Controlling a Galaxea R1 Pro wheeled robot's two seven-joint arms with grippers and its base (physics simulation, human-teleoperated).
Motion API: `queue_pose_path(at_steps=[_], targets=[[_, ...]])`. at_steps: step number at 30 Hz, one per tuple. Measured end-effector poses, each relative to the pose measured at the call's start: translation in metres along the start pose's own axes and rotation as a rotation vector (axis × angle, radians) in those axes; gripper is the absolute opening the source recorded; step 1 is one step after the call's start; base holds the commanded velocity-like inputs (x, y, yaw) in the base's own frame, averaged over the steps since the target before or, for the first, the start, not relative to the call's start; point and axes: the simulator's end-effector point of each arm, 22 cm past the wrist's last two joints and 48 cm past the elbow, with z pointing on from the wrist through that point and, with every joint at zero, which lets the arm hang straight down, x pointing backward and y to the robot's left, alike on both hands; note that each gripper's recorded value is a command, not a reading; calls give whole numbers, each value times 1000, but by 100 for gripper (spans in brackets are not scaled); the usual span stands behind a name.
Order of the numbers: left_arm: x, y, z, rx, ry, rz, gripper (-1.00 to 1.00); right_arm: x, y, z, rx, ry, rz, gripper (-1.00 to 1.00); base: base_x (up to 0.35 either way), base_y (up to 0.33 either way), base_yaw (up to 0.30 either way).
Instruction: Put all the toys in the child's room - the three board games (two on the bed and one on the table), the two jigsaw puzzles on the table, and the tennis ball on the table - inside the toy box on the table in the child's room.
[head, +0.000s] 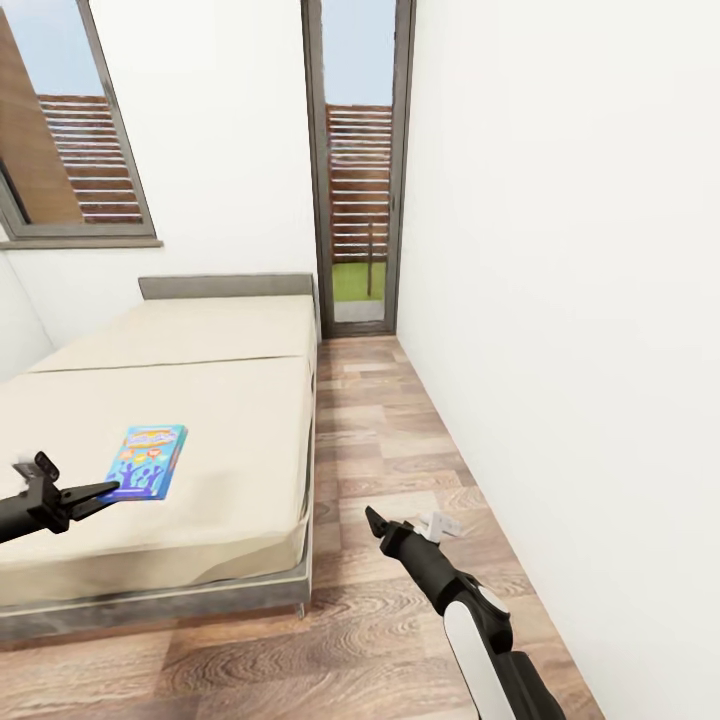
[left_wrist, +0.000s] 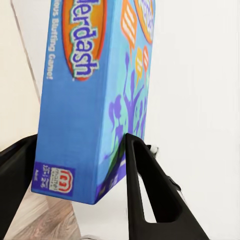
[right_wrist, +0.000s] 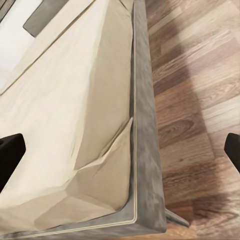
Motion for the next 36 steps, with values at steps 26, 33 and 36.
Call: queue_pose_path(at_steps=[26,33,36], targets=[[-28,-48,9,8,8,-3,-100,-41,50,-3,-24,10,1,100,0,0,0],[-37,-60,8,-1,11,1,-100,-53,59,-5,-24,10,2,100,0,0,0],[-40,-66,7,-2,11,1,-100,-58,63,-6,-24,11,2,100,0,0,0]])
